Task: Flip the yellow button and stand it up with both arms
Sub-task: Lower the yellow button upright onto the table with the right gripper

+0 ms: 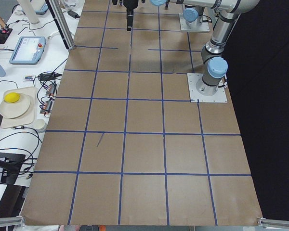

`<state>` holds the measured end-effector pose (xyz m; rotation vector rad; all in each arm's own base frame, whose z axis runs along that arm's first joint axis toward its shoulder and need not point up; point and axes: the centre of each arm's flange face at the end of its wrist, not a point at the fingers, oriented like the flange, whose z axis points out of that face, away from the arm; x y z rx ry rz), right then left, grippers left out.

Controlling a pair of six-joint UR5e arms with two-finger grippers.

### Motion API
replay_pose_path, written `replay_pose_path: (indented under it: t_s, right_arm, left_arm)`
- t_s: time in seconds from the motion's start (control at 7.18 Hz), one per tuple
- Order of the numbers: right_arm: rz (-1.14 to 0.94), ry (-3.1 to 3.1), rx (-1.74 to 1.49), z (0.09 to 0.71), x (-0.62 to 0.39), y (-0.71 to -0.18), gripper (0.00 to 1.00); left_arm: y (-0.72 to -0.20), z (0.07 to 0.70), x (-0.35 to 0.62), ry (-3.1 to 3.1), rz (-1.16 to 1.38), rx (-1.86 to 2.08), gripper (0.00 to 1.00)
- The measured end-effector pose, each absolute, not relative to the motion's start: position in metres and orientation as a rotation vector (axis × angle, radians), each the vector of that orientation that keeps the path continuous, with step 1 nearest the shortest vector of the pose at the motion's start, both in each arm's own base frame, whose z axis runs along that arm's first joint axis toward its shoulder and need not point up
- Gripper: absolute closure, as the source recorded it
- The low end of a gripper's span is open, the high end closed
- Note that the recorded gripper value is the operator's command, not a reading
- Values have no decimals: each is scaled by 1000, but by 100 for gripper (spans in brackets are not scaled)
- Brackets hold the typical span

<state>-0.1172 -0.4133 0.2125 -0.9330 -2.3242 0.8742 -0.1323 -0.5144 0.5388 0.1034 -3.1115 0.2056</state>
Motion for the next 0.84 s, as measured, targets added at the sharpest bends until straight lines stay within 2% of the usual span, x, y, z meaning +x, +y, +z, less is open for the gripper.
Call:
replay_pose_path:
  t_s: [0.42, 0.7, 0.84]
  right_arm:
    - [853, -2327, -955, 205, -123, -408, 86]
    - [840, -2320, -976, 200, -130, -406, 78]
    - [838, -2318, -980, 198, -131, -406, 77]
  left_arm:
    - [-514, 539, -132, -3112, 206, 104, 0]
    - [-514, 539, -132, -3112, 206, 102, 0]
    - [-514, 539, -132, -3112, 206, 102, 0]
